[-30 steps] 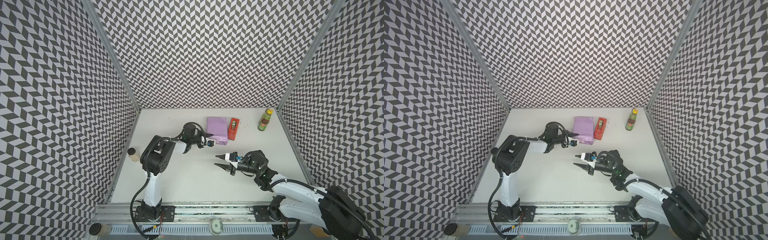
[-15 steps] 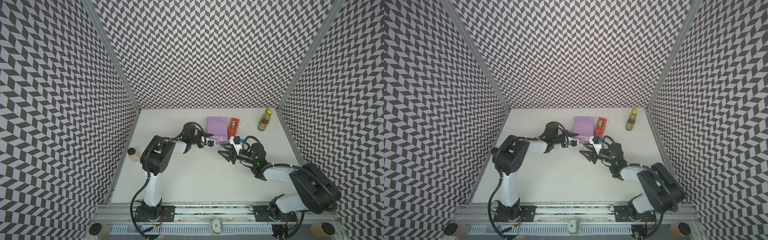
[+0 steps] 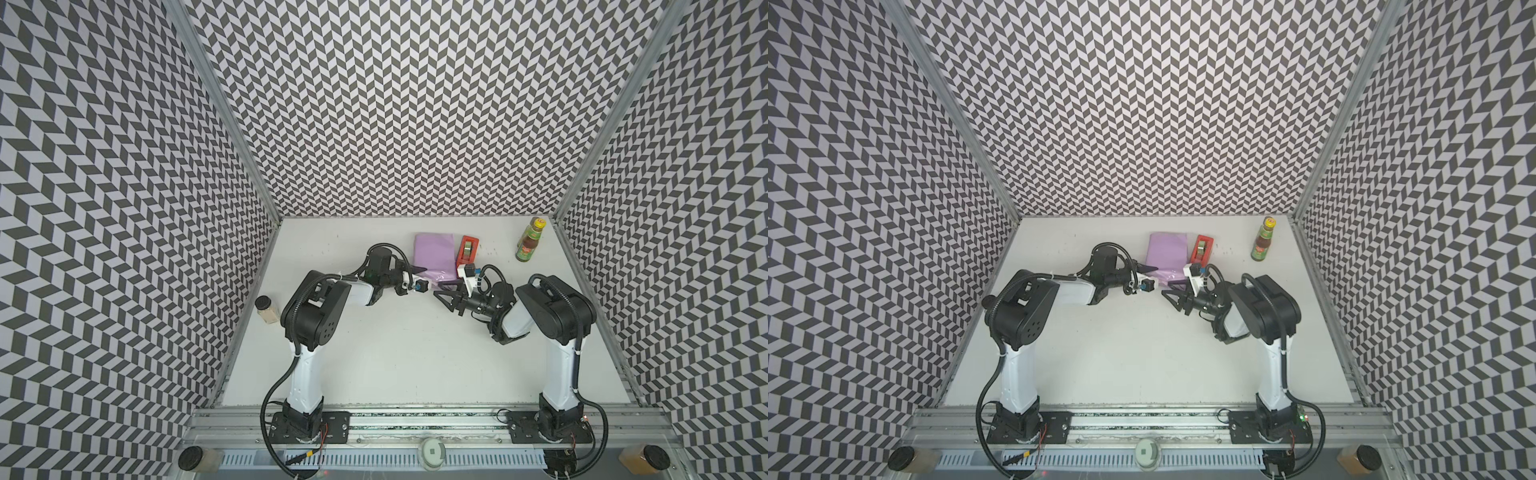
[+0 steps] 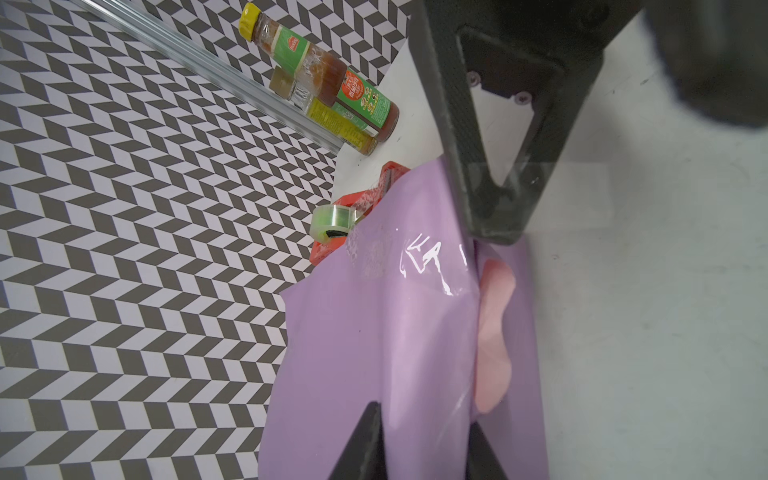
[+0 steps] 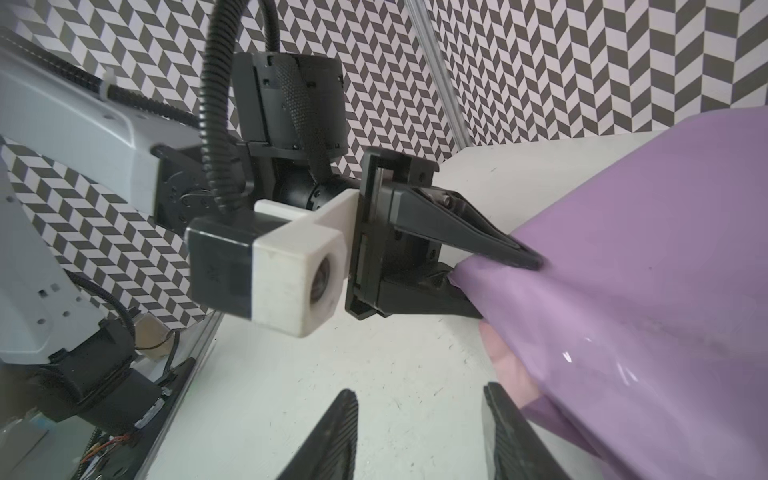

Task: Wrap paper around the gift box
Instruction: 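Pull the right gripper back from the box, then return it toward the box, then press the right gripper against the taped box end beside the left gripper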

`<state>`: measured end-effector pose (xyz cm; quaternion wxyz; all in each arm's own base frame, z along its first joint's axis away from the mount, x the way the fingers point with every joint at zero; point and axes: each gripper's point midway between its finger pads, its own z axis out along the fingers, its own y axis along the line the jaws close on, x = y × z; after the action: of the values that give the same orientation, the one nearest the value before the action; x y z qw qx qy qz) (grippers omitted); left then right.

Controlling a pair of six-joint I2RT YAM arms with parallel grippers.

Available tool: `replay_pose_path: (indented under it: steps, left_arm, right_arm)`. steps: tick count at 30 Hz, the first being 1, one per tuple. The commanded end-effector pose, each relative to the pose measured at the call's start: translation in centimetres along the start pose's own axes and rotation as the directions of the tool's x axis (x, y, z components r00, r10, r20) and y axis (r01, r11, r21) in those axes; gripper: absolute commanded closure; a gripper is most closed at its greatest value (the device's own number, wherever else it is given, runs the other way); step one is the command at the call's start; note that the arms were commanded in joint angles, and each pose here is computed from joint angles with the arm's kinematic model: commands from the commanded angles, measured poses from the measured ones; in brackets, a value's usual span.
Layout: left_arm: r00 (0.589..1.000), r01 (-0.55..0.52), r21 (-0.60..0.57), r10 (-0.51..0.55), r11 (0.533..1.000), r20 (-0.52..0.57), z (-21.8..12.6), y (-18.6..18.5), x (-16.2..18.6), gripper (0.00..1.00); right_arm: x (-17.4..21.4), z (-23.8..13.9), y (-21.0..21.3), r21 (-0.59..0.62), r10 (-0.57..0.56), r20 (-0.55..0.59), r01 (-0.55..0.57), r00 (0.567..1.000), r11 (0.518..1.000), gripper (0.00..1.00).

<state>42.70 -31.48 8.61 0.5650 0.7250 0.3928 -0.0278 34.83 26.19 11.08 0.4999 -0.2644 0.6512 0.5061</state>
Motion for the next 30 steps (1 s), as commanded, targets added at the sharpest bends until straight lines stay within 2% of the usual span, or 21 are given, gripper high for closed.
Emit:
replay_pose_path:
  steps: [1,10,18,26,30]
  left_arm:
    - [0.983,0.149,0.157,-0.129,0.976,-0.128,0.1,-6.4,3.6,0.71]
    - [0.984,0.145,0.158,-0.125,0.977,-0.129,0.1,-6.4,3.6,0.71]
    - [0.983,0.147,0.158,-0.127,0.976,-0.130,0.2,-6.5,3.7,0.71]
    - [0.983,0.147,0.159,-0.127,0.976,-0.130,0.2,-6.4,3.7,0.71]
    - [0.984,0.146,0.158,-0.126,0.977,-0.129,0.2,-6.4,3.6,0.71]
  right_arm:
    - [-4.3,0.0,2.6,-0.050,-0.217,0.162,0.228,0.963,0.972,0.51]
    - [-3.0,1.8,1.3,-0.048,-0.187,0.102,0.193,0.977,0.980,0.51]
    - [-2.8,3.5,-1.6,0.039,-0.108,0.043,0.106,0.993,0.994,0.52]
    - [-3.0,3.5,-2.7,0.068,-0.054,0.060,0.050,0.997,0.996,0.52]
    - [-2.8,4.0,-4.1,0.117,-0.021,0.028,0.018,0.999,0.993,0.52]
